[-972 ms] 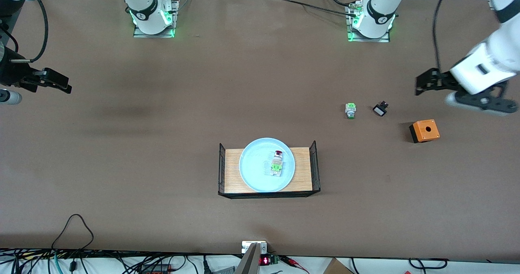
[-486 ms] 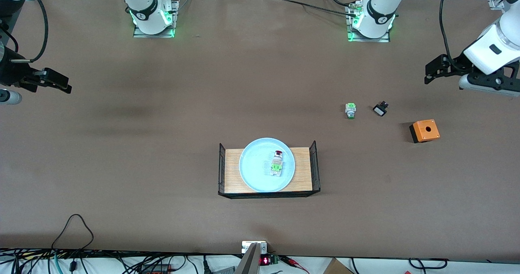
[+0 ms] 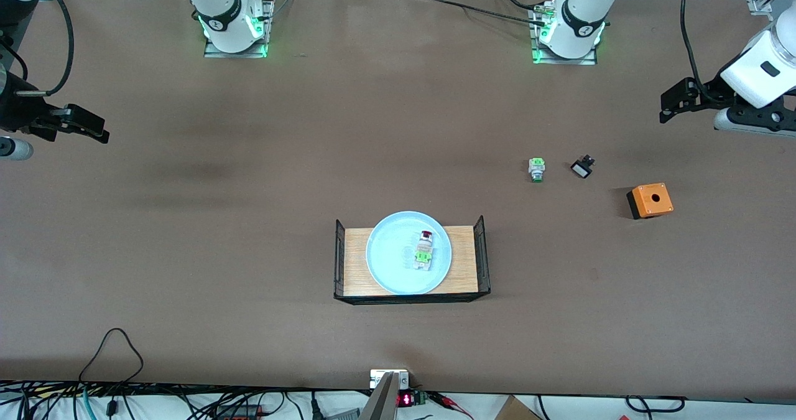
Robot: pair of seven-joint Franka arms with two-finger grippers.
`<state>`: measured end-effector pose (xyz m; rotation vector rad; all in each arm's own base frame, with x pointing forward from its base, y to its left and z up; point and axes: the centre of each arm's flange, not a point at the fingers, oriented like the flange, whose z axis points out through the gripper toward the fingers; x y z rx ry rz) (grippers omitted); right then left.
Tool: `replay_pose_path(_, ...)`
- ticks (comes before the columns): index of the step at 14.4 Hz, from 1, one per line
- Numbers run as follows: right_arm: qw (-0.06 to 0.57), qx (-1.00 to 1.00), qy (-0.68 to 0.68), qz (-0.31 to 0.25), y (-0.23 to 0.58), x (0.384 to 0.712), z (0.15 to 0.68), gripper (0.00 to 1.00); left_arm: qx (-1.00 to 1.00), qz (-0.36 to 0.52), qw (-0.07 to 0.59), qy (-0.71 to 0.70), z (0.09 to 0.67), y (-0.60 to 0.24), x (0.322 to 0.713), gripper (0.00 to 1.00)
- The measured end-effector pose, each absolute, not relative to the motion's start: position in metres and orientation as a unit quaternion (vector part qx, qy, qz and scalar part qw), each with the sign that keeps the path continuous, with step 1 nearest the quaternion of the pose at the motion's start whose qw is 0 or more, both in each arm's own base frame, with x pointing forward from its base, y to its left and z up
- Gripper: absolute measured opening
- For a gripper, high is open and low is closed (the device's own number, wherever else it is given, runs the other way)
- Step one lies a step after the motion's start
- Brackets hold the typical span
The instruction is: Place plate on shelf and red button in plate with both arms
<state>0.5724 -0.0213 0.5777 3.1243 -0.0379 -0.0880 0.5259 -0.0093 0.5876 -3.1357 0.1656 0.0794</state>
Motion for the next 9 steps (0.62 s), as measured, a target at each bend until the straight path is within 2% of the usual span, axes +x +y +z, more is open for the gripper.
replay_pose_path(9,0.008,0.999,-0.012,-0.028,-0.021,0.572,0.578,1.00,-0.999,0.030,0.001,0.041,0.582,-0.008,0.545,1.00)
